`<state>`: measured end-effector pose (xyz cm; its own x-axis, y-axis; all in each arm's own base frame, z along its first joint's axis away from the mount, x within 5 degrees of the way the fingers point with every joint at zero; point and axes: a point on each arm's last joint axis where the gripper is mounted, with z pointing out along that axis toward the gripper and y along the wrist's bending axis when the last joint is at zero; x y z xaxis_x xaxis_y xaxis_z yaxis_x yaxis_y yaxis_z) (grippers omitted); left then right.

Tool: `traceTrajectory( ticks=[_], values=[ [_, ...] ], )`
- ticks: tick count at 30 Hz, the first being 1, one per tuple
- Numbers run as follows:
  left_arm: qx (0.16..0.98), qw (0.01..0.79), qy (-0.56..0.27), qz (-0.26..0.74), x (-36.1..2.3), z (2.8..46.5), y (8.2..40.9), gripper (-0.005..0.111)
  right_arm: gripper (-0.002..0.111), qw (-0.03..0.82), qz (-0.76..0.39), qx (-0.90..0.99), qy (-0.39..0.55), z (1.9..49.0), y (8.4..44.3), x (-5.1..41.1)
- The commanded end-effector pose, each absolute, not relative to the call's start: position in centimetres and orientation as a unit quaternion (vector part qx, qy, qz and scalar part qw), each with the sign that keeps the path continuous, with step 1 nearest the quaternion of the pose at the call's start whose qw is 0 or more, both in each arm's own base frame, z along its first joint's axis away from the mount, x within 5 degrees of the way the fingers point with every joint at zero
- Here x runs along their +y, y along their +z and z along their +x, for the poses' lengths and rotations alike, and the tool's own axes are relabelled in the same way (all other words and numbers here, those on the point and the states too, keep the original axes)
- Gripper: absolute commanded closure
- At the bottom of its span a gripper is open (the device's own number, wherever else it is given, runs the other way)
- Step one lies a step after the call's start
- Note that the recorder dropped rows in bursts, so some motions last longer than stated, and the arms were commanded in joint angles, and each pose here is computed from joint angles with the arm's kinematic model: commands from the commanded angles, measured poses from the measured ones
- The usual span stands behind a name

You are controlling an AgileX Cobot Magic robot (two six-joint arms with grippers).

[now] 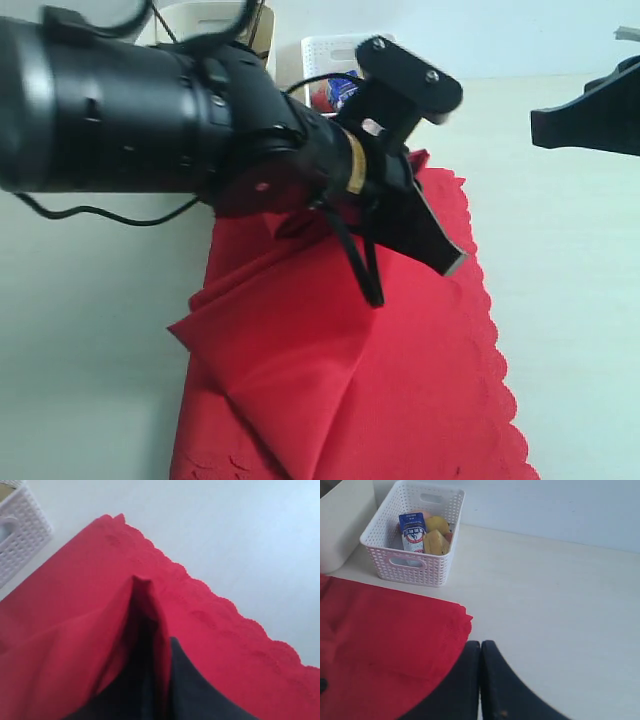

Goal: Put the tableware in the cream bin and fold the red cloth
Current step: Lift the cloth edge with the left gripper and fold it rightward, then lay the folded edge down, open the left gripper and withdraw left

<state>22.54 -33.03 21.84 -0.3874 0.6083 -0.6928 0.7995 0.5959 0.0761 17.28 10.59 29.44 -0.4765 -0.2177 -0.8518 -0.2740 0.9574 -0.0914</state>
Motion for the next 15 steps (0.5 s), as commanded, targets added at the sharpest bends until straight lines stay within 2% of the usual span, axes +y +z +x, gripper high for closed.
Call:
traceTrajectory(
  ticks=[1, 4, 7, 10, 13, 14, 15],
  values=[
    [0.818, 0.345, -0.150, 0.436, -36.2, 23.0, 19.8, 0.106, 0.108, 0.504, -0.146, 0.851, 0.030, 17.3, 29.3, 10.5],
    [0.826, 0.332, -0.151, 0.429, -37.5, 23.5, 18.4, 0.103, 0.108, 0.505, -0.148, 0.850, 0.031, 17.3, 29.3, 10.5],
    [0.833, 0.320, -0.139, 0.429, -38.2, 24.0, 17.5, 0.085, 0.108, 0.506, -0.149, 0.849, 0.030, 17.3, 29.4, 10.5],
    [0.831, 0.319, -0.139, 0.433, -38.8, 24.0, 17.0, 0.049, 0.108, 0.506, -0.149, 0.849, 0.029, 17.3, 29.4, 10.5],
    [0.818, 0.321, -0.125, 0.461, -38.9, 23.8, 17.1, 0.008, 0.108, 0.507, -0.150, 0.848, 0.028, 17.3, 29.4, 10.5],
    [0.811, 0.320, -0.115, 0.475, -38.7, 23.7, 17.5, 0.002, 0.108, 0.507, -0.150, 0.848, 0.028, 17.3, 29.4, 10.5],
    [0.810, 0.319, -0.108, 0.480, -38.5, 23.7, 18.0, 0.002, 0.108, 0.507, -0.151, 0.848, 0.028, 17.3, 29.4, 10.5]
  ],
)
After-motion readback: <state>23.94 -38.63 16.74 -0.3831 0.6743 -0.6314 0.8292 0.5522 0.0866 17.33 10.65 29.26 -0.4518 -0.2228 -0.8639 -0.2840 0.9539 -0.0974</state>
